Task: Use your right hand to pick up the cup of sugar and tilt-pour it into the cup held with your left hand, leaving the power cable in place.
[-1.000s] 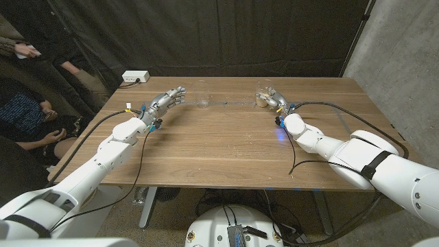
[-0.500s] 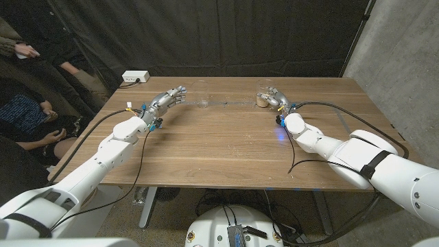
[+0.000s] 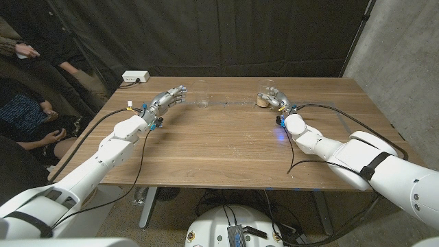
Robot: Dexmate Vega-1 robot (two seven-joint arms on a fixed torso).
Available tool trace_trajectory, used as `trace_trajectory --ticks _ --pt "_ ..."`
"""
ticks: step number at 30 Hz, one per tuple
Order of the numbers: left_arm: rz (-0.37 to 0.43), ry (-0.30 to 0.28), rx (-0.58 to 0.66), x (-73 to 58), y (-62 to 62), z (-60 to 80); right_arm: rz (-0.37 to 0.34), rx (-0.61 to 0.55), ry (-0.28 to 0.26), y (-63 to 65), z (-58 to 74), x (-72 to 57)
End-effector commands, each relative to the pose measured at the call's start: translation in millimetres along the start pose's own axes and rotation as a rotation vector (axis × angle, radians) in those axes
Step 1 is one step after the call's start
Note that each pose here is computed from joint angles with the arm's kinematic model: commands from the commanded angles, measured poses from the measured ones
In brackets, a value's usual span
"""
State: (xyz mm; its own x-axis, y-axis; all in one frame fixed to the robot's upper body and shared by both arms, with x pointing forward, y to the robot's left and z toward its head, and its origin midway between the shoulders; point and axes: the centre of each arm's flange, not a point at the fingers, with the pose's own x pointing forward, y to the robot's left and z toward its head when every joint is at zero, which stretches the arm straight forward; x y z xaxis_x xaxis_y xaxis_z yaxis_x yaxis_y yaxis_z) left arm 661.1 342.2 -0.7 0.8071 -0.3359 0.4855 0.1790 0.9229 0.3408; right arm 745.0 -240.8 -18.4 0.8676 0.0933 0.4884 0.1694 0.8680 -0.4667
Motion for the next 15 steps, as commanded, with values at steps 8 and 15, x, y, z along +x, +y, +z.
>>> trace_trajectory --ticks 8,15 --pt "-0.008 -0.007 0.029 1.3 -6.8 1.2 -0.023 0.042 -0.103 -12.5 3.3 -12.0" --pt "-0.014 -0.012 0.051 0.9 -11.3 2.6 -0.032 0.044 -0.181 -24.4 8.3 -19.6"
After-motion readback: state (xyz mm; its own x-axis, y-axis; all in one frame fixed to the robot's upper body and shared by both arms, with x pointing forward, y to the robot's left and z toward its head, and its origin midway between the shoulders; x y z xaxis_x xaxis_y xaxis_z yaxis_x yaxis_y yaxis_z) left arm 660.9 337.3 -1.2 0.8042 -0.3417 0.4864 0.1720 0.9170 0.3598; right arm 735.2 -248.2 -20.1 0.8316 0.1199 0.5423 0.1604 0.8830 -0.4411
